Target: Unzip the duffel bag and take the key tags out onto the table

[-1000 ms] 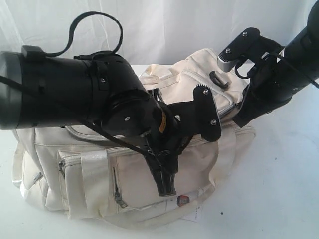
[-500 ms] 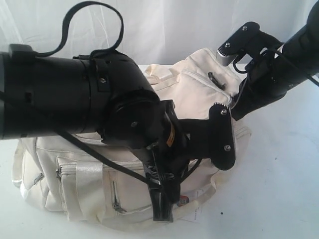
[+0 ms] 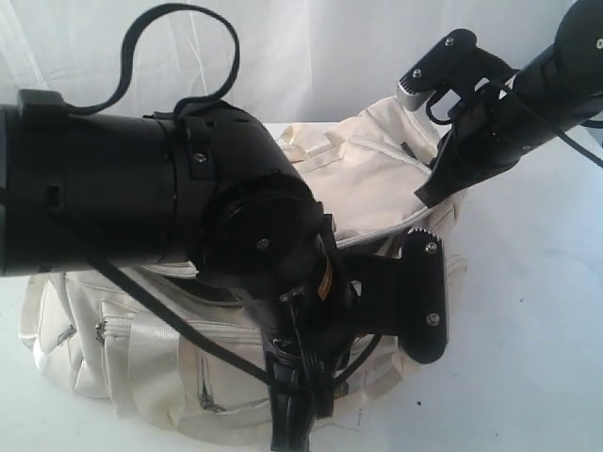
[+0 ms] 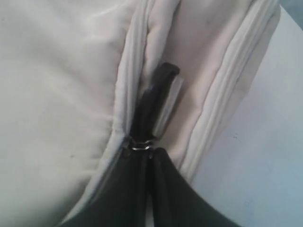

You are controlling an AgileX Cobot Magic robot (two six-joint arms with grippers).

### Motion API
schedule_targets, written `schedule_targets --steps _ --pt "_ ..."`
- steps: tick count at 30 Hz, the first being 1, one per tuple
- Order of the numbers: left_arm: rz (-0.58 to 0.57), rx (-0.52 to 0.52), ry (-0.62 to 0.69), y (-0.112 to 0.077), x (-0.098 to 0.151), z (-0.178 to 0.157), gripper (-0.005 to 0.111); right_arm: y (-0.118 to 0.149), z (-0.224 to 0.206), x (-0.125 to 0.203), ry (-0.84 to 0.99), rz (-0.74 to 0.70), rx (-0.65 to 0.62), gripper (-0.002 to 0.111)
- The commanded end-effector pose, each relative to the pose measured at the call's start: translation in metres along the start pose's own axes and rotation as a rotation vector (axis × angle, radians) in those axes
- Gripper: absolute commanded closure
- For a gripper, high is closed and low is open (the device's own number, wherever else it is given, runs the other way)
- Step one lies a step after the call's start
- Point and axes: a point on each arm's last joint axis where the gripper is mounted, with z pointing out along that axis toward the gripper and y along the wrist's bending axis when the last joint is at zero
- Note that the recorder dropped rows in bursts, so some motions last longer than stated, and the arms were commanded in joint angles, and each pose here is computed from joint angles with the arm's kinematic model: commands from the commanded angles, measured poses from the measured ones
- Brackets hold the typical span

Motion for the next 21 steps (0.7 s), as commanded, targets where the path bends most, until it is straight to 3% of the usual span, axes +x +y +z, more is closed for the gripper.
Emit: schedule_targets --steps 1,21 --pt "0.002 0.186 0.121 -0.024 0.008 -0.003 0.107 -0.018 -0.001 -0.015 -0.068 -0.032 0.086 0.108" --pt "0.035 0.292 0.040 -0.034 0.002 -0.005 0.107 -0.047 0.035 -0.059 -0.105 -0.041 0.109 0.108"
